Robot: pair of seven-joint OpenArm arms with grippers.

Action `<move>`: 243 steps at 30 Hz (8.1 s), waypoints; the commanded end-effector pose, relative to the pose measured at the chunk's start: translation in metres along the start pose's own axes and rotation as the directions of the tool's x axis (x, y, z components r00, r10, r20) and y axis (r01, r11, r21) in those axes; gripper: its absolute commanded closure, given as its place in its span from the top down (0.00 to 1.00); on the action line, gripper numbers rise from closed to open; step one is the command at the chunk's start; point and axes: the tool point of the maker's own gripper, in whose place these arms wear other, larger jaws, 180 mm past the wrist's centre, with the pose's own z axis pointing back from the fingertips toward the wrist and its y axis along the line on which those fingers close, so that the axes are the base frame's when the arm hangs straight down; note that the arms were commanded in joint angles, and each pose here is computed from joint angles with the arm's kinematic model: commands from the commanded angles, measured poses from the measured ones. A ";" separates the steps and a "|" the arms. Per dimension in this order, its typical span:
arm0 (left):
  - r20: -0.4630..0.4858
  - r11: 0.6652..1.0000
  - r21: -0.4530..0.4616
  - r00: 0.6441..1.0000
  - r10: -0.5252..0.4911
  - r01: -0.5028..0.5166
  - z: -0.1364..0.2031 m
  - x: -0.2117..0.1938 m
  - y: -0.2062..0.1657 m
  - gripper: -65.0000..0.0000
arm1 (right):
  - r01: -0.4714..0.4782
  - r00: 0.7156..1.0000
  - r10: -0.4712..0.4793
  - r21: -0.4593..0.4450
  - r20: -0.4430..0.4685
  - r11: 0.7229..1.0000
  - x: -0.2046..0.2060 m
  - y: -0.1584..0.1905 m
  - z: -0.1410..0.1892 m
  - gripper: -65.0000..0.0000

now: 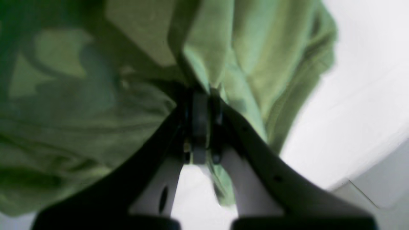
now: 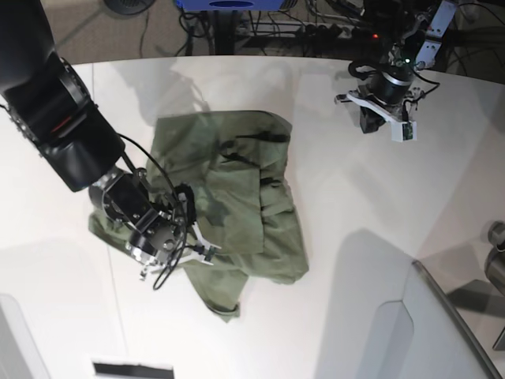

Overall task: Layout the t-shirt on the table in an organized manner, then fold the t-shirt properly
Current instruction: 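Grasp the bunched shirt with the right gripper and drag it sideways, then regrasp the shirt edge with the right gripper and pull it, then lift the shirt with the right gripper and shake it out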

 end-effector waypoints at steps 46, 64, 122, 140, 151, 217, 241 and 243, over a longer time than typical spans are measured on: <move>0.046 1.000 0.019 0.999 -0.019 0.018 -0.011 0.020 0.009 0.00 | 0.518 0.843 -0.538 -0.294 0.015 0.803 -0.213 -0.020 0.131 0.56; 0.026 0.999 0.025 0.999 -0.022 0.021 -0.007 0.010 0.013 0.00 | 0.553 0.832 -0.548 -0.059 0.084 0.831 -0.114 -0.112 0.004 0.87; 0.022 0.999 0.028 1.000 -0.020 0.019 -0.006 0.008 0.014 0.00 | 0.667 0.710 -0.675 0.117 0.203 0.736 -0.075 -0.122 -0.003 0.45; 0.022 0.999 0.028 1.000 -0.020 0.019 -0.006 0.008 0.014 0.00 | 0.681 0.678 -0.700 0.166 0.222 0.713 -0.071 -0.095 -0.020 0.44; 0.019 0.999 0.027 1.000 -0.019 0.018 -0.006 0.007 0.013 0.00 | 0.691 0.659 -0.719 0.199 0.220 0.695 -0.067 -0.078 -0.030 0.00; -0.066 0.999 0.026 0.997 0.043 -0.042 -0.038 0.010 -0.004 0.00 | 0.634 0.773 -0.620 -0.116 0.133 0.765 -0.026 0.016 0.024 0.67; -0.045 0.999 0.017 0.998 0.039 -0.038 -0.043 0.023 -0.008 0.00 | 0.730 0.677 -0.674 -0.150 0.296 0.667 -0.042 -0.062 0.144 0.00; -0.045 0.999 0.017 0.998 0.039 -0.038 -0.043 0.023 -0.008 0.00 | 0.782 0.623 -0.732 -0.183 0.275 0.596 -0.079 -0.086 0.142 0.00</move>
